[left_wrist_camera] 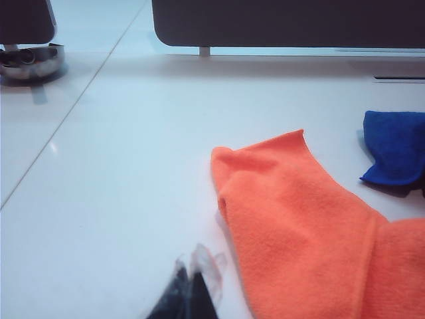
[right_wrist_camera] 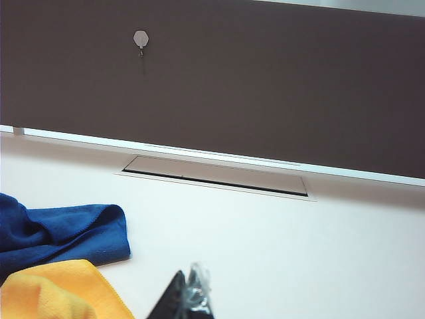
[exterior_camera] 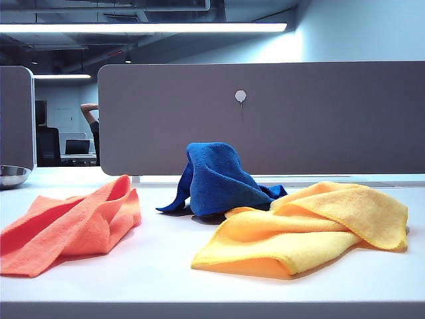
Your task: Pick up a rag that is the same color as the top surface of the Rubik's Cube and cover the cube with it.
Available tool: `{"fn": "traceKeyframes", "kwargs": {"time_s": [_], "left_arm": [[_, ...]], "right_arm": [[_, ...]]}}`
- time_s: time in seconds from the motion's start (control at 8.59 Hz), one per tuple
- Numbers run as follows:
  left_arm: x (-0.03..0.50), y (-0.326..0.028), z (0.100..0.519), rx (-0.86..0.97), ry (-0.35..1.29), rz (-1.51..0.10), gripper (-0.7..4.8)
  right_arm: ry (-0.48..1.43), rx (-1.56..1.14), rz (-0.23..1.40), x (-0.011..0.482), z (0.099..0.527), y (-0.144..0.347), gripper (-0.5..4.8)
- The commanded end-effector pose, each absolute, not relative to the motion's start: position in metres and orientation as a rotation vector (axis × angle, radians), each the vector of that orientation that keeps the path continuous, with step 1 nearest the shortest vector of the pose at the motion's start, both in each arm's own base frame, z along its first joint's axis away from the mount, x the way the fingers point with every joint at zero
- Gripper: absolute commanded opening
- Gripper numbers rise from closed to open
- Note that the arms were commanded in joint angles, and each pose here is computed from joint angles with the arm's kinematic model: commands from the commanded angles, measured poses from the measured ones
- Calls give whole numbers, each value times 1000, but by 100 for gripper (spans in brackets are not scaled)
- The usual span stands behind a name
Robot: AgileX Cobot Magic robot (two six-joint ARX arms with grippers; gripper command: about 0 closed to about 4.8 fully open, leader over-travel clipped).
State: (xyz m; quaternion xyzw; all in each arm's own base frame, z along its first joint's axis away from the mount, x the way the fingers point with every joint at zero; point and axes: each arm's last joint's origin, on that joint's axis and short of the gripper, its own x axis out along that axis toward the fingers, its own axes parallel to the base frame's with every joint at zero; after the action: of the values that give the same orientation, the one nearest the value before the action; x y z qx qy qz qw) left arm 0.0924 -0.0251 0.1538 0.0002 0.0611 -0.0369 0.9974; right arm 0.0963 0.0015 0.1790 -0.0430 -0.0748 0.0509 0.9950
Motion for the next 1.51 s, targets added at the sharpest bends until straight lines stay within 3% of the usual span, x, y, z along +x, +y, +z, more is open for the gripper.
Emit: {"fn": "traceKeyframes", "kwargs": {"time_s": [0.12,0.58,1.51], "left_arm": [[94,-21,157,-3,96,-23,-5],[97,-2,161,-62,57,-71,-5],[96,-6,172,-26,-57,-227,-5]], "right_arm": [[-157,-45,106,96,179,2,-1],[-152,-45,106,96,179,2,-1],[-131,-13,196,96,177,4,-1]]}}
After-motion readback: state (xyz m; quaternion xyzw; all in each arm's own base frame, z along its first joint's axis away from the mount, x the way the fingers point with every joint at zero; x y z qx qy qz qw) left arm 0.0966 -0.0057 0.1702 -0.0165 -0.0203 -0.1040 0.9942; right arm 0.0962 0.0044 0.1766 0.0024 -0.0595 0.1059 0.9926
